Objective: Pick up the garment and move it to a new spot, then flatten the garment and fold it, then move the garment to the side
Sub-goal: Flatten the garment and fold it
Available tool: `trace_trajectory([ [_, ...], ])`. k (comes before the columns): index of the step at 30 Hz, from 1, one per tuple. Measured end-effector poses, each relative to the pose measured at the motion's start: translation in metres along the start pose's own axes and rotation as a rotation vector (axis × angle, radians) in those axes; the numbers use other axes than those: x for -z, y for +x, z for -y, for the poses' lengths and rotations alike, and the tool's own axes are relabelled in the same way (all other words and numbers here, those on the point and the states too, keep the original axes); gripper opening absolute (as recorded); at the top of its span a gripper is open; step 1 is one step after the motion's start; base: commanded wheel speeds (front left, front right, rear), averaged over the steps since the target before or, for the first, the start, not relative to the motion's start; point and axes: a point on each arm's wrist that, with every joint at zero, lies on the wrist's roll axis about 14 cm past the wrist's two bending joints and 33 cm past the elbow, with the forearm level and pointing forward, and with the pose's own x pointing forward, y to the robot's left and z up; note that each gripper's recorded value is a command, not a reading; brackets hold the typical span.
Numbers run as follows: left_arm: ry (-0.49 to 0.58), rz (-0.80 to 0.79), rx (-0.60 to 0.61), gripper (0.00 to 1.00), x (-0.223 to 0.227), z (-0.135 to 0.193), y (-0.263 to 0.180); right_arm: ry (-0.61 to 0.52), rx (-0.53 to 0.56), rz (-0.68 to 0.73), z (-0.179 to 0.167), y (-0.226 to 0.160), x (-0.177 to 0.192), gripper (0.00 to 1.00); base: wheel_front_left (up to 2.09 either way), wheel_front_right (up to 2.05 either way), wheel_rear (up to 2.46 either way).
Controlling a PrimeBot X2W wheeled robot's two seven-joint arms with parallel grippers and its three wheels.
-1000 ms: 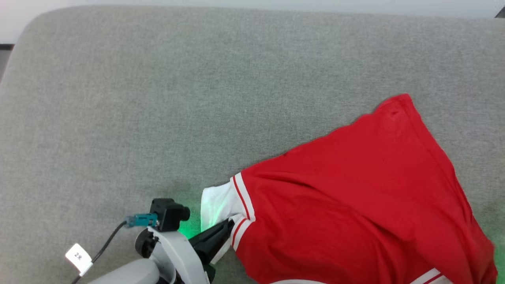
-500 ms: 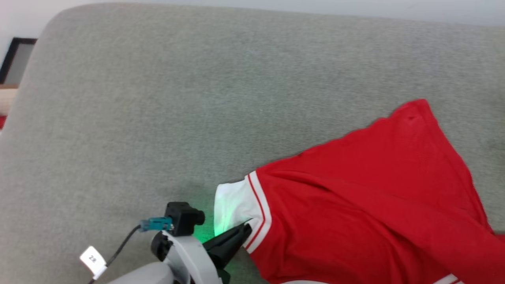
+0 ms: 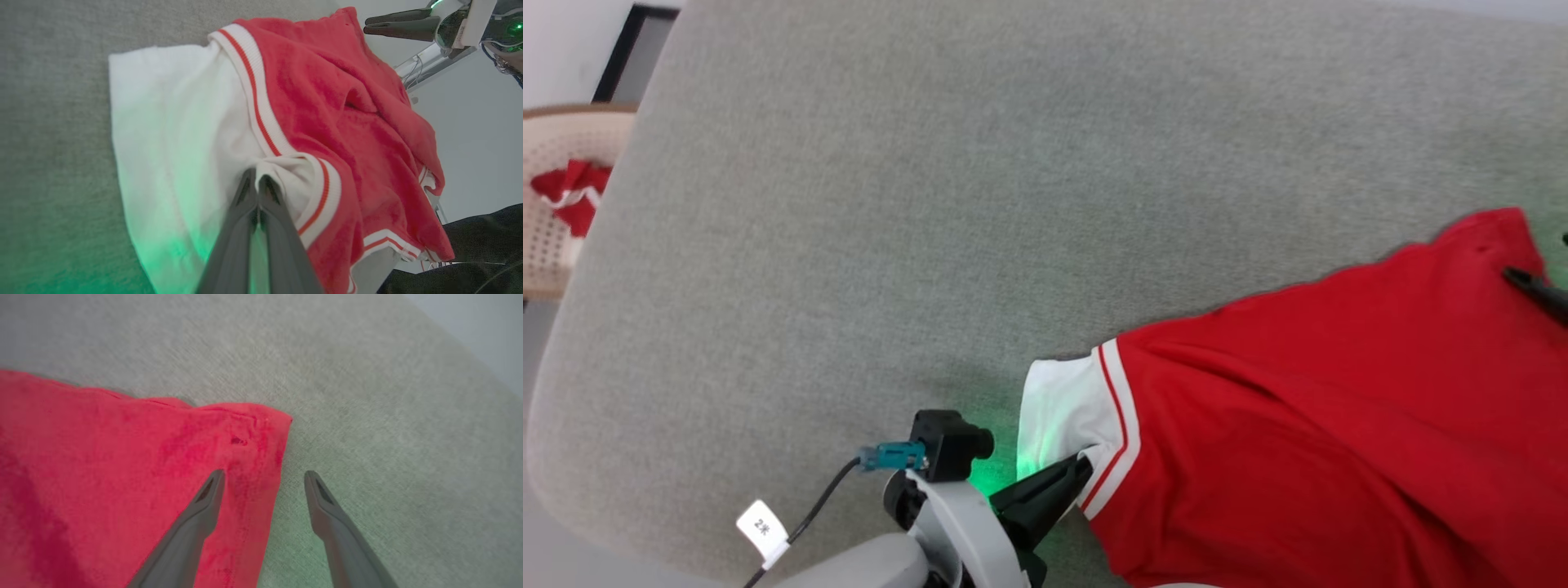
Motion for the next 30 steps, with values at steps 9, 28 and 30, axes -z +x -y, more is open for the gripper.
trace_trajectory([
  [9, -0.022, -0.002, -0.031, 0.0, 0.003, -0.01, 0.004, -0.007, -0.046, -0.203, -0.007, 0.043, 0.029, 0.46, 0.0, 0.0, 0.0],
  [28, 0.246, 0.237, 0.032, 0.0, -0.145, -0.011, 0.043, 0.158, 0.238, 0.342, 0.091, -0.019, -0.071, 0.0, 0.0, 0.0, 0.0],
  [30, 0.291, 0.29, 0.041, 0.0, -0.181, -0.007, 0.054, 0.172, 0.302, 0.445, 0.111, -0.039, -0.095, 0.0, 0.0, 0.0, 0.0],
])
